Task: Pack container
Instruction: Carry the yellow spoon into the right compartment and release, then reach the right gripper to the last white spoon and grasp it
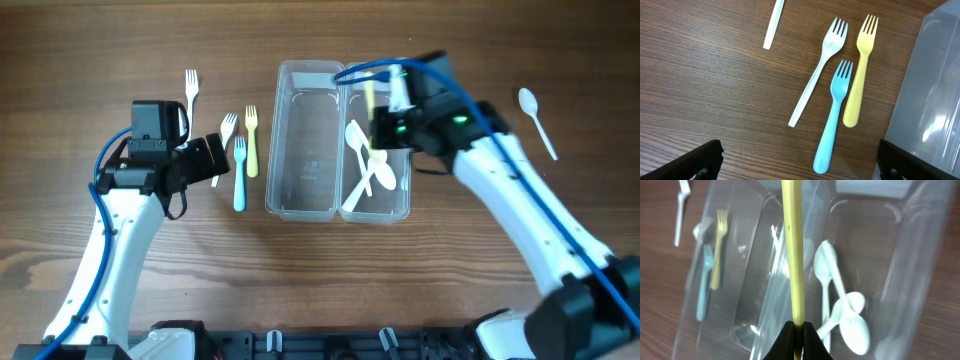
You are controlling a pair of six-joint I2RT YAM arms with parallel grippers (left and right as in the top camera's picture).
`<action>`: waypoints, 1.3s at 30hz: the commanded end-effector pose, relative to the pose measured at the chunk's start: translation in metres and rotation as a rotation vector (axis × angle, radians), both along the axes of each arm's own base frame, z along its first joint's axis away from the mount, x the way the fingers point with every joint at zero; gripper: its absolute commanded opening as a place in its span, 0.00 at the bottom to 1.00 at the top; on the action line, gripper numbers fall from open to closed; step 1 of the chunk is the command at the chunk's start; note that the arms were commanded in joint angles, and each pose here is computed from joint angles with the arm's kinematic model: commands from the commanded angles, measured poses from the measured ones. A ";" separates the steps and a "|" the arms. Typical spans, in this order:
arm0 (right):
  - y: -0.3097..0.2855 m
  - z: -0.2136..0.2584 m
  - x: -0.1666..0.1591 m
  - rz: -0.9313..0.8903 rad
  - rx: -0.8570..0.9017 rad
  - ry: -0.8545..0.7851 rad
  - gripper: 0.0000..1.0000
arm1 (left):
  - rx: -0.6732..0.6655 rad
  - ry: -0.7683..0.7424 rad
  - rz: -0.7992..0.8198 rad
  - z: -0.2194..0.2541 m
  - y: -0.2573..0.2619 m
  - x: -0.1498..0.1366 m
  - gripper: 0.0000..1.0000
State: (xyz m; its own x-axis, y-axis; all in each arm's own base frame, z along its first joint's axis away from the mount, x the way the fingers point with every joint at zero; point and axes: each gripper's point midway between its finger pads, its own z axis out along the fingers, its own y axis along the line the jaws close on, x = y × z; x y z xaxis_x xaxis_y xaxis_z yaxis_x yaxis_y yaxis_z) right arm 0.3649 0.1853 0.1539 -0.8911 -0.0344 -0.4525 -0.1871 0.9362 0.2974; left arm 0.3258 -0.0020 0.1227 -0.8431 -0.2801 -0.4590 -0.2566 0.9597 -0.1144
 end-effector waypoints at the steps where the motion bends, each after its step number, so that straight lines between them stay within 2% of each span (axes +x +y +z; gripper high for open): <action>1: 0.005 -0.049 -0.004 -0.028 -0.098 0.080 0.04 | 0.020 -0.010 -0.007 0.004 0.005 0.003 1.00; 5: 0.006 -0.048 0.002 -0.031 -0.104 0.059 0.05 | 0.020 -0.010 -0.007 0.004 0.005 0.003 1.00; 6: 0.005 -0.041 0.005 -0.037 -0.102 0.043 0.11 | 0.020 -0.010 -0.007 0.004 0.004 0.003 1.00; 8: 0.000 -0.022 0.012 -0.057 -0.090 -0.001 0.34 | 0.020 -0.011 -0.007 0.004 0.004 0.003 1.00; 12: -0.022 0.018 0.023 -0.128 -0.090 -0.108 0.63 | 0.020 -0.010 -0.007 0.004 0.004 0.003 1.00; 15: -0.060 0.045 0.032 -0.241 -0.143 -0.198 0.73 | 0.020 -0.010 -0.007 0.004 0.004 0.003 1.00; 18: -0.127 0.069 0.041 -0.441 -0.272 -0.289 0.81 | 0.020 -0.010 -0.007 0.004 0.004 0.003 1.00; 21: -0.181 0.078 0.046 -0.538 -0.381 -0.321 0.81 | 0.020 -0.010 -0.007 0.004 0.005 0.003 1.00; 23: -0.219 0.076 0.054 -0.558 -0.448 -0.322 0.74 | 0.020 -0.010 -0.007 0.004 0.004 0.003 1.00; 26: -0.270 0.066 0.064 -0.585 -0.509 -0.311 0.71 | 0.020 -0.010 -0.007 0.004 0.004 0.003 1.00; 29: -0.307 0.041 0.075 -0.479 -0.529 -0.278 0.72 | 0.020 -0.010 -0.007 0.004 0.004 0.003 1.00; 31: -0.315 0.020 0.083 -0.315 -0.511 -0.269 0.74 | 0.020 -0.010 -0.007 0.004 0.004 0.003 1.00; 33: -0.323 -0.004 0.082 -0.171 -0.503 -0.240 0.66 | 0.020 -0.010 -0.007 0.004 0.004 0.003 1.00; 35: -0.337 -0.019 0.078 -0.158 -0.510 -0.206 0.62 | 0.020 -0.011 -0.007 0.004 0.004 0.003 1.00; 39: -0.357 -0.040 0.074 -0.149 -0.524 -0.165 0.65 | 0.020 -0.011 -0.007 0.004 0.004 0.003 1.00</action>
State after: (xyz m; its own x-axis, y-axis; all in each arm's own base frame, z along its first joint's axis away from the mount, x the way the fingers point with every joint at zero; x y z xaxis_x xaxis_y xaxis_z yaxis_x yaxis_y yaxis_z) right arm 0.4320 -0.1731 0.1191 -0.8338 -0.0363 -0.5509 0.1023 0.9704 -0.2188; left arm 0.3257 -0.0020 0.1227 -0.8435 -0.2801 -0.4584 -0.2567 0.9597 -0.1142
